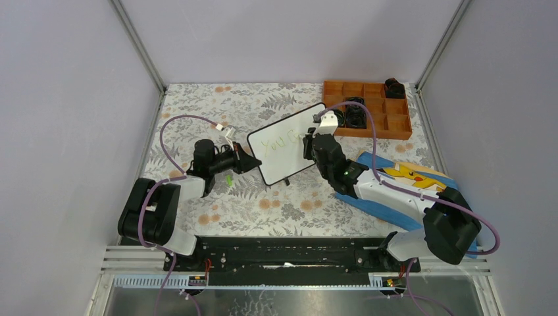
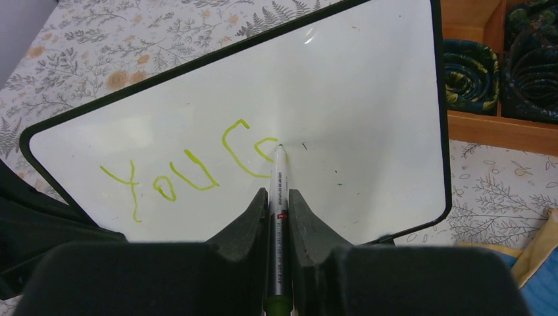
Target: Write a sentence on the whiteboard
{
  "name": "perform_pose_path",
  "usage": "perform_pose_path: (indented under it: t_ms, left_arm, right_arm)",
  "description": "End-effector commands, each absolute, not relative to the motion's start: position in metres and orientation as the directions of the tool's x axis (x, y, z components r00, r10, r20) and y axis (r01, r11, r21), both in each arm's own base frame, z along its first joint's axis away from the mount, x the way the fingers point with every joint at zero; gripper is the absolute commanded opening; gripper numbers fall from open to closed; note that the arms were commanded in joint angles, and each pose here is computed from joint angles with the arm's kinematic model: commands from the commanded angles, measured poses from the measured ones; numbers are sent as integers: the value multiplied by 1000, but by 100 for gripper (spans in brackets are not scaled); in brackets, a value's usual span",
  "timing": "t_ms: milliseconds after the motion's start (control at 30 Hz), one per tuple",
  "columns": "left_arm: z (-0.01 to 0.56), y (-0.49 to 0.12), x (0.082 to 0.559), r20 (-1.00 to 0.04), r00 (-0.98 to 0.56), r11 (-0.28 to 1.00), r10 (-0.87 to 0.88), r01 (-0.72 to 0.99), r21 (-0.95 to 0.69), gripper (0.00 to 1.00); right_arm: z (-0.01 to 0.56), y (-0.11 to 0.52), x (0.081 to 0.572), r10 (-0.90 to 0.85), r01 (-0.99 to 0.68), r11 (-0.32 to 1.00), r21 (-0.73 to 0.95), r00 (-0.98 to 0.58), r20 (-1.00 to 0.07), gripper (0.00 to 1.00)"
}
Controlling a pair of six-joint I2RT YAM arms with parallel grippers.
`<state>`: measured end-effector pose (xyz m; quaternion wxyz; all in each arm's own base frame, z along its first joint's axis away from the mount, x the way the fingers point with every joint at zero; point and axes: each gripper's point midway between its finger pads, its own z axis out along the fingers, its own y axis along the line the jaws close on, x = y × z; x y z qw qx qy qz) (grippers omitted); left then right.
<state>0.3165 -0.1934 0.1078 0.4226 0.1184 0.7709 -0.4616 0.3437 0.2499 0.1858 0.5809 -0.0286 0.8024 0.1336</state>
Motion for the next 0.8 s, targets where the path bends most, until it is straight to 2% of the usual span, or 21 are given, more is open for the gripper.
perform_pose_path:
  t_ms: [0,767]
  left_arm:
    - [92,-187,319,-750,-633,600,-192,530,-600,0]
    - [93,-187,319,-753,-630,602,-189,532,-596,0]
  right_arm:
    - [215,253,357,162,-187,959,214,-258,-952,0]
    - [186,239,345,130,-164,969,187,-308,-943,0]
